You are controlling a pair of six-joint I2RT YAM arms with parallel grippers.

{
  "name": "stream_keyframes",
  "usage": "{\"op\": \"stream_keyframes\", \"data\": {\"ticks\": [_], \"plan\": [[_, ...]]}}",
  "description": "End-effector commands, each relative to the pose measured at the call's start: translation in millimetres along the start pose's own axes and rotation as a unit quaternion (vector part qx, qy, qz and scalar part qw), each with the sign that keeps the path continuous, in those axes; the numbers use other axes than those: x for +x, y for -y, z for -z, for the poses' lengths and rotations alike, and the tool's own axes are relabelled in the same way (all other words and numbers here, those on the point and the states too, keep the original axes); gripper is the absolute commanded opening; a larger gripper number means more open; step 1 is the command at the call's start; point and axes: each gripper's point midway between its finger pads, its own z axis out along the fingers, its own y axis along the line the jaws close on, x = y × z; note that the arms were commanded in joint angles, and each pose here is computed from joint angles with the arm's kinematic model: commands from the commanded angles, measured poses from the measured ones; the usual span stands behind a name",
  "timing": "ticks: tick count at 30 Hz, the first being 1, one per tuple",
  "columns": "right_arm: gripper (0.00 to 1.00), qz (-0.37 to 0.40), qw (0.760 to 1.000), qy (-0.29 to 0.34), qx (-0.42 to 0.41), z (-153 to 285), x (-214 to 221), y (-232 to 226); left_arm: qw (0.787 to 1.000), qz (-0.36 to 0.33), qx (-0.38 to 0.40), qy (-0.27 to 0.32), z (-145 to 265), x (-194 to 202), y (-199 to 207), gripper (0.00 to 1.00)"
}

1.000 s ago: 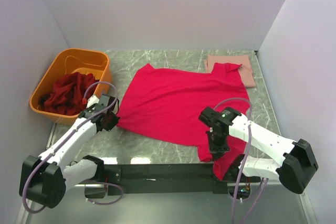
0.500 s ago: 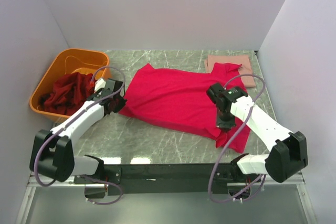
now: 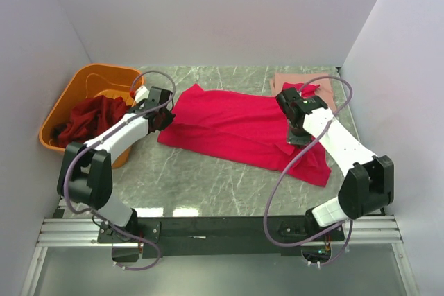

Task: Fold and stack the t-shirts
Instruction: Fold the tshirt

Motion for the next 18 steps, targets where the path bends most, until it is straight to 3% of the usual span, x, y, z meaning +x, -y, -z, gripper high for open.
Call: {"op": "stream_keyframes", "data": {"ticks": [1,12,13,16,17,18], "plan": [[0.00,-0.017,0.998,0.059,-0.011,4.7,-39.6,-8.7,0.999,-0.001,0.029,0.039,-2.7,-24.8,28.5,0.01],[0.00,-0.006,0.999,0.047,0.022,-34.5,-73.8,-13.8,0.999,-0.023,-0.002,0.042,-40.6,-27.4,41.5,0.03],[0.00,-0.002,0.999,0.051,0.018,-43.7,-81.6,-21.5,0.999,-0.026,-0.006,0.043,-45.8,-26.9,41.6,0.06],[0.00,0.022,0.999,0.039,0.022,-64.8,-91.9,-28.6,0.998,-0.031,-0.007,0.049,-49.5,-31.2,46.5,0.30],[0.05,0.040,0.997,0.055,0.022,-70.1,-102.6,-32.4,0.998,-0.031,-0.010,0.052,-51.7,-33.2,47.1,0.50],[0.11,0.053,0.997,0.049,0.030,-81.9,-104.9,-34.8,0.998,-0.033,-0.011,0.053,-52.0,-34.3,48.2,0.56]]}}
